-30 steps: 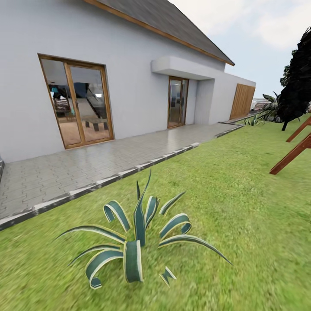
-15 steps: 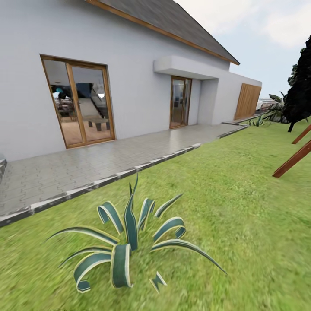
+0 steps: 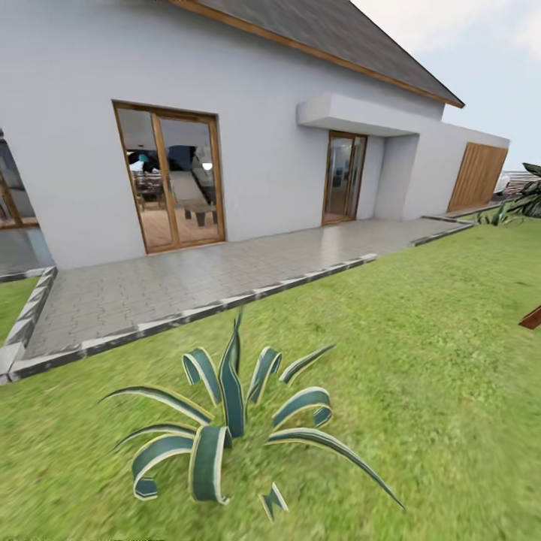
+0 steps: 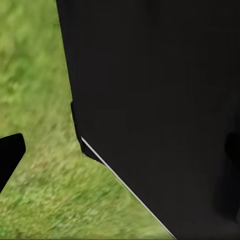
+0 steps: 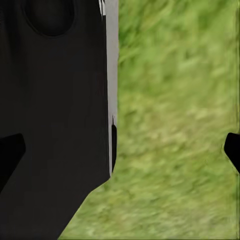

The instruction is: Take the three Easter eggs out of the wicker basket on the lawn in the garden, then place them on the lawn next to a single tree (choose any tree) so that all three eggs are next to the same tree and none are left in the basket.

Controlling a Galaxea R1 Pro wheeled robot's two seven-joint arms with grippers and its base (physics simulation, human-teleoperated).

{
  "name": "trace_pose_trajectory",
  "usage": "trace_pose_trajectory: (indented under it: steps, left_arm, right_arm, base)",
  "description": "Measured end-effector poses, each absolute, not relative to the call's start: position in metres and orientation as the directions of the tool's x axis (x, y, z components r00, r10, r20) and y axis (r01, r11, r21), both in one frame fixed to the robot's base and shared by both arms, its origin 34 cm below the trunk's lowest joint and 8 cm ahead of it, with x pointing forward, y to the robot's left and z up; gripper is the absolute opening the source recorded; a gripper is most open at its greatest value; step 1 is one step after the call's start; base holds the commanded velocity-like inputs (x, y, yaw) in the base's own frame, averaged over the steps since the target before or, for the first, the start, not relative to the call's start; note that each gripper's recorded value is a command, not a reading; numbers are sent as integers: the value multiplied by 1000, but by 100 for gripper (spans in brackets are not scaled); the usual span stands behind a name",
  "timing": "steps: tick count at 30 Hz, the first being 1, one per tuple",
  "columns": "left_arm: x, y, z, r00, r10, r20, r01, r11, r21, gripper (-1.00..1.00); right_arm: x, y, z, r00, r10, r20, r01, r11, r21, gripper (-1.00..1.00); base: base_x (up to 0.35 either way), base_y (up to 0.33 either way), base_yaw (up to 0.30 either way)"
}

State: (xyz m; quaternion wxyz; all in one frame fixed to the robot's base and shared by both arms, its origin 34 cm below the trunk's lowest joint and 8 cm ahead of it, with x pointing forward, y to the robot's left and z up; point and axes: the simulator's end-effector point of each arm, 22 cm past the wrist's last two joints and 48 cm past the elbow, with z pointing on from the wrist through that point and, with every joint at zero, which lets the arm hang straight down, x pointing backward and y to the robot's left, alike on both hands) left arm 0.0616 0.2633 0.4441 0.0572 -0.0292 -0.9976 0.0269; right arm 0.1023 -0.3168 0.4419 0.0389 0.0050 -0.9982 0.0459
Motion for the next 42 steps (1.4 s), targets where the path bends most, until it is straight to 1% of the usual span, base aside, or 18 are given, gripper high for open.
trace_pose_trajectory:
  steps: [7, 30, 38, 42]
  left_arm:
    - [61, 263, 444, -992, 61, 114, 55, 997, -57, 100]
    - [61, 263, 444, -992, 60, 115, 54, 997, -57, 100]
    - [60, 263, 444, -991, 61, 116, 54, 997, -57, 100]
    - [61, 263, 444, -991, 62, 115, 56, 997, -58, 100]
  right_arm:
    - [102, -317, 442, -997, -6, 78, -13, 996, -91, 100]
    - [102, -318, 442, -997, -19, 79, -26, 995, -92, 100]
    - [102, -317, 442, -997, -8, 78, -15, 996, -91, 100]
    - [102, -317, 442, -997, -8, 78, -15, 996, -91, 100]
  base:
    - [110, -300, 139]
    - [110, -300, 2]
    - [106, -300, 202]
    - [25, -103, 211]
